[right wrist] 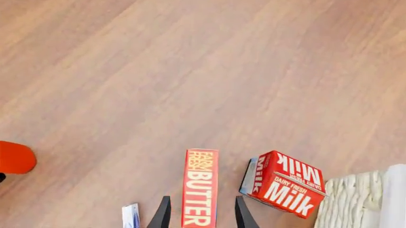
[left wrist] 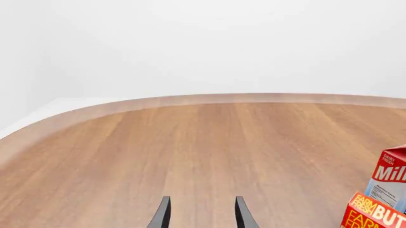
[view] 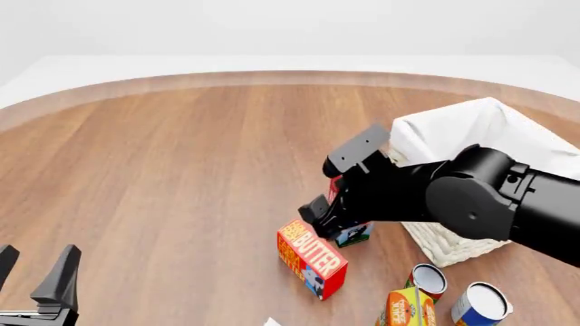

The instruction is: Pick up the cream cheese box and the butter, and put them in the basket.

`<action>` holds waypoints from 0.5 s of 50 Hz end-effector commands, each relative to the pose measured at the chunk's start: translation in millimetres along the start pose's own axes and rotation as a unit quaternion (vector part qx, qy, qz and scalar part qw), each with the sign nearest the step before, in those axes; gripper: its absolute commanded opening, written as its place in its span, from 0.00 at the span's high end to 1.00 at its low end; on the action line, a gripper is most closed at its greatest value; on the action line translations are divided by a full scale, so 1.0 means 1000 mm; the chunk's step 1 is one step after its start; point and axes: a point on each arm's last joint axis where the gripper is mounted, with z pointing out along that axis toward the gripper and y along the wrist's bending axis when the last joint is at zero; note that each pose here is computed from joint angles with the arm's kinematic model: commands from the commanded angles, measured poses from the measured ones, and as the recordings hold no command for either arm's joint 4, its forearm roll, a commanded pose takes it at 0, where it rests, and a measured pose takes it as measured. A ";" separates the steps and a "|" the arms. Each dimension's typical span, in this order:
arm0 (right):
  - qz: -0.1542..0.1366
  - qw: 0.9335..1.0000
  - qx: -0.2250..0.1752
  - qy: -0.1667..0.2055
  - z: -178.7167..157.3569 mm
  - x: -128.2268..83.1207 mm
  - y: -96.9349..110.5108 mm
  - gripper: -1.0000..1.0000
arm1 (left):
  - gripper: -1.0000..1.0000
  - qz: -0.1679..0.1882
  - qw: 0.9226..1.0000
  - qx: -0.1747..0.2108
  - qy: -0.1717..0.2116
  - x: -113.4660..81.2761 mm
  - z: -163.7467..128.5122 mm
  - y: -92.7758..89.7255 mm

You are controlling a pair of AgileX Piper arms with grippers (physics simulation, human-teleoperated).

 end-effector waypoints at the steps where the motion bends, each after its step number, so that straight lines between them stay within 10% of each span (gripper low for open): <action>1: 0.005 1.000 -0.007 0.009 0.012 0.007 0.006 0.00 | 0.00 0.000 1.000 0.000 0.000 0.000 0.000 0.000; 25: 0.032 0.999 -0.005 0.027 0.041 0.025 0.005 0.00 | 0.00 0.000 1.000 0.000 0.000 0.000 0.000 0.000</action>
